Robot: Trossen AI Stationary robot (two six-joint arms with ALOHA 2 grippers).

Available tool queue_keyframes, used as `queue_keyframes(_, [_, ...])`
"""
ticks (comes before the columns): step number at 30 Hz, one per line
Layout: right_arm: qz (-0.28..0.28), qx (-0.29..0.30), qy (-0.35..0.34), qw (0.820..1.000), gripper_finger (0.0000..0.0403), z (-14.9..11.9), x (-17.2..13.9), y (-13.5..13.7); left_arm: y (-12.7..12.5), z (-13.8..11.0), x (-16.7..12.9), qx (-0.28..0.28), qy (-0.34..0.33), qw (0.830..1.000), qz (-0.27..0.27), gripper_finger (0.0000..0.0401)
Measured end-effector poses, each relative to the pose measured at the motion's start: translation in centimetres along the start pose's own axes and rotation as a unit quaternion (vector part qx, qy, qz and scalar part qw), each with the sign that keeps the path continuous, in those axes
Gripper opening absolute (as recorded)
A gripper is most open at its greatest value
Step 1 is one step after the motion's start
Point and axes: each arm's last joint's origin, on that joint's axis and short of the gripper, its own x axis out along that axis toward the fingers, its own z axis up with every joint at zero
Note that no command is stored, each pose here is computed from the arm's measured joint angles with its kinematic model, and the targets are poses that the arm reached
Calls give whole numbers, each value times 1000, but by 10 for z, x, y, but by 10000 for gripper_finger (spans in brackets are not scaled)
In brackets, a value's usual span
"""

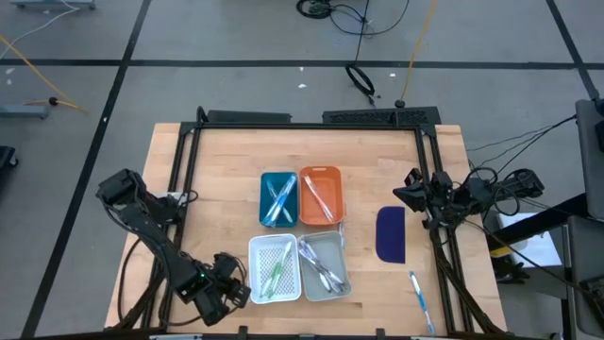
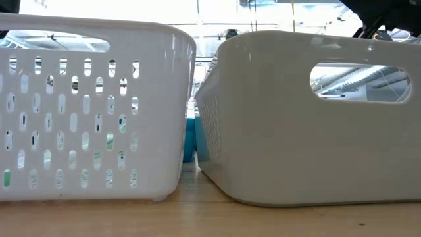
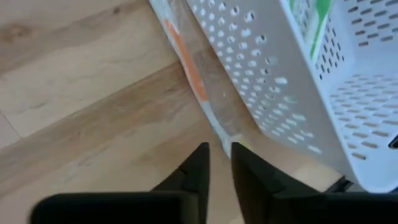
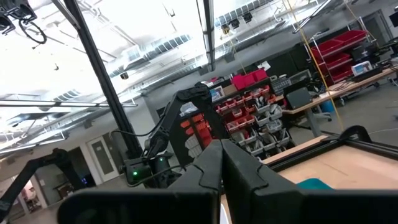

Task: Pick & Place Toothbrushes
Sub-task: Put the orange toothbrush into the orange bin

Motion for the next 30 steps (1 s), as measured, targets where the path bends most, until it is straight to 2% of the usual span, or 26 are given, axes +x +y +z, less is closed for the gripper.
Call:
queue_keyframes(6, [0, 3, 0, 1000, 0, 0, 0, 0, -2, 0, 0, -2, -1, 1000, -11, 141])
queue_keyframes(11, [1, 6, -2, 1000, 0, 0, 0, 0, -1, -2, 10, -2, 5, 1000, 8, 181])
queue_keyframes(17, [8, 13, -20, 1000, 0, 4, 0, 1, -6, -8, 27, -3, 29, 1000, 5, 195])
queue_keyframes(30, [10, 10, -26, 1000, 0, 5, 0, 2, -9, -8, 31, -20, 21, 1000, -9, 196])
